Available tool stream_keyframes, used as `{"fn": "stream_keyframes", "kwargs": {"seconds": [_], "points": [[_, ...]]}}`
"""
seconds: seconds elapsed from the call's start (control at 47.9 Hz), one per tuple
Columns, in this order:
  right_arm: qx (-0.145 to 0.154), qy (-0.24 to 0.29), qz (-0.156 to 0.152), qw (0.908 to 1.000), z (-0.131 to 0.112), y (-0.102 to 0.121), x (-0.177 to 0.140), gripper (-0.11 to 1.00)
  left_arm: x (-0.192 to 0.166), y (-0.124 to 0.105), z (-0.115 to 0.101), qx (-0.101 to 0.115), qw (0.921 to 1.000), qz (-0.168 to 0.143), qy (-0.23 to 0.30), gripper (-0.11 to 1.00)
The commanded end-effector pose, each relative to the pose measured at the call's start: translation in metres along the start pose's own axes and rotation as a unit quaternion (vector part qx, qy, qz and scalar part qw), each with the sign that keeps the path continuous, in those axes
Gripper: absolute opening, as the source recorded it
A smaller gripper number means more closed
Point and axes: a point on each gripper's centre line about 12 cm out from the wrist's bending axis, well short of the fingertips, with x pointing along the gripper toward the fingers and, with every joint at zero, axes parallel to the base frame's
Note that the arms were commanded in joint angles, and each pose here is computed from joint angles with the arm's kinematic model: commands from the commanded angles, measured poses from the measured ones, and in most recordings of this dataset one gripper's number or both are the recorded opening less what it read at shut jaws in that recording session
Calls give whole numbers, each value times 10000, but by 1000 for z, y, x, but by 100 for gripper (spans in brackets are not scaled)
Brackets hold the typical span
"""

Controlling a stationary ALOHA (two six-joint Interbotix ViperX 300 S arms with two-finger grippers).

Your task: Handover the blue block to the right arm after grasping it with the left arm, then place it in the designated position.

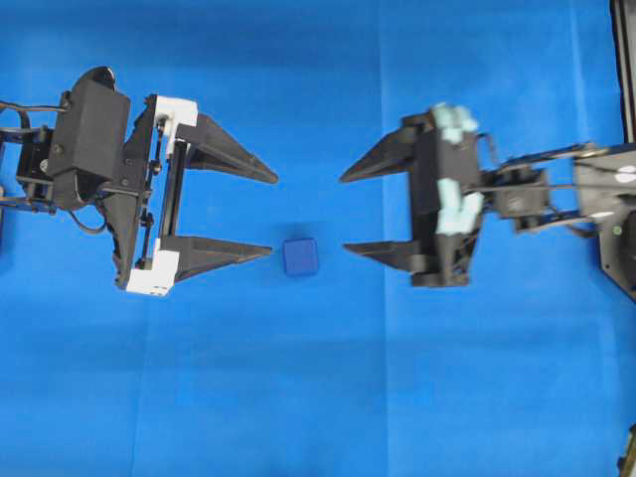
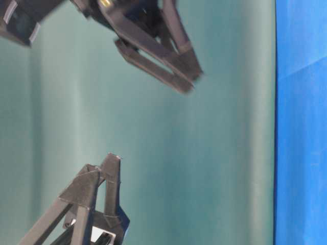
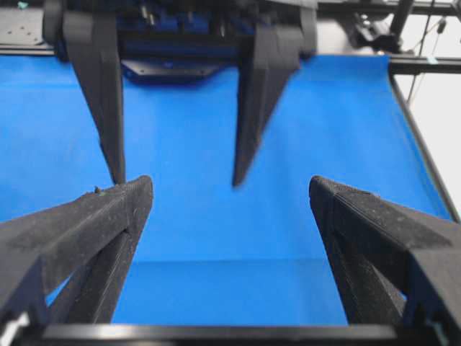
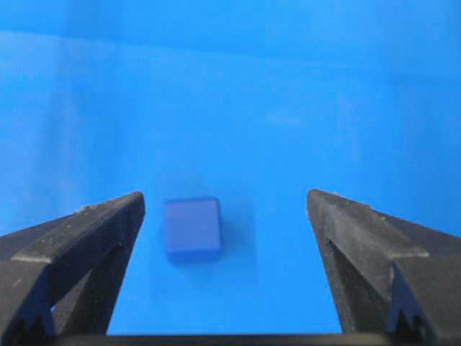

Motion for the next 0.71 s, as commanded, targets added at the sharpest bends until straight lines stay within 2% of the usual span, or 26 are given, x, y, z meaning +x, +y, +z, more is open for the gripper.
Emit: {"fn": "stream_keyframes", "kwargs": {"seconds": [0.0,0.313,0.689], "points": [[10,-216,-11,9998,11,0,-21,84,-3,0,16,6,9997,0,-246,93],[110,-332,-148,9993,7,-7,-61,84,-3,0,17,6,9997,-1,-261,93],[95,-380,-127,9992,7,-7,-63,84,-2,0,17,-10,9997,0,-261,93]]}}
